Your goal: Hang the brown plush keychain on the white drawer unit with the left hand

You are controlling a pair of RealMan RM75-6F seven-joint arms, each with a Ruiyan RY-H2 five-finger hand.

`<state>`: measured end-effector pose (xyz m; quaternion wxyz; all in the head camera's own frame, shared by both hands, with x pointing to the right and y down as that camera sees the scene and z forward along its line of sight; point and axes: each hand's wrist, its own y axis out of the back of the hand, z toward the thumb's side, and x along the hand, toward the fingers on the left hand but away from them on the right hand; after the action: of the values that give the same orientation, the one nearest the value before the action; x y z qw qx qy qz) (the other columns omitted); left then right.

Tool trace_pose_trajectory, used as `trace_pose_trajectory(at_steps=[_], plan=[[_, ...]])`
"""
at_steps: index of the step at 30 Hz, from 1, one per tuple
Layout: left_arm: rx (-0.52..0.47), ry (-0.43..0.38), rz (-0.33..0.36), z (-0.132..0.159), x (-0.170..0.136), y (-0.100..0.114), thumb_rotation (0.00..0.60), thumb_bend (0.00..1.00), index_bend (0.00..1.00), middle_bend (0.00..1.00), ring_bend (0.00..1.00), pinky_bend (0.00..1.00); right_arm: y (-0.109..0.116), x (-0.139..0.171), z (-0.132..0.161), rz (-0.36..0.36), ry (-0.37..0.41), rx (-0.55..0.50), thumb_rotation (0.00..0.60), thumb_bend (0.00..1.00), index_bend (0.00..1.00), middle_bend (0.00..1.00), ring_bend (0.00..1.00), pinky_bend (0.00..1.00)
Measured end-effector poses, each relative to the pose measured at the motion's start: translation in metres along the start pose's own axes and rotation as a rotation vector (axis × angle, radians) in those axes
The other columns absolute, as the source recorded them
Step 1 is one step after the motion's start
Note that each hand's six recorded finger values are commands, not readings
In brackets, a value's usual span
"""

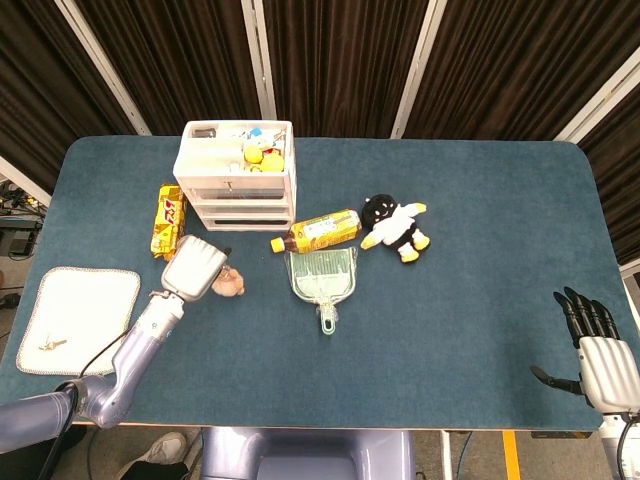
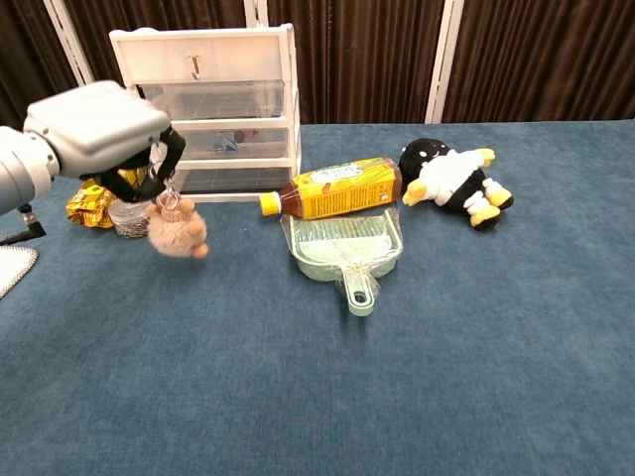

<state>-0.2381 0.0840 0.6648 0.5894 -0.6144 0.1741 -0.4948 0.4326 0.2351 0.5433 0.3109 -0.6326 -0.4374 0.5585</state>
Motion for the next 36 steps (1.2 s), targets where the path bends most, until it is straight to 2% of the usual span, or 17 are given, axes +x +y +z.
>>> trace_pose_trajectory(at_steps=[8,14,36], plan=[[0.049,0.006,0.065,-0.012,0.025,0.026,0.600,0.41,0.62,1.00,0.88,0.75,-0.001,0.001,-0.001,0.005,-0.003,0.001,0.600,0.00,0.00,0.00,0.00,0.00],[0.067,0.017,0.089,-0.018,0.041,0.036,0.600,0.41,0.62,1.00,0.88,0.75,-0.002,0.000,-0.002,0.009,-0.009,0.001,0.600,0.00,0.00,0.00,0.00,0.00],[0.070,0.041,0.147,-0.022,0.083,0.056,0.600,0.41,0.63,1.00,0.88,0.75,-0.002,-0.002,-0.004,0.019,-0.025,-0.014,0.600,0.01,0.00,0.00,0.00,0.00]])
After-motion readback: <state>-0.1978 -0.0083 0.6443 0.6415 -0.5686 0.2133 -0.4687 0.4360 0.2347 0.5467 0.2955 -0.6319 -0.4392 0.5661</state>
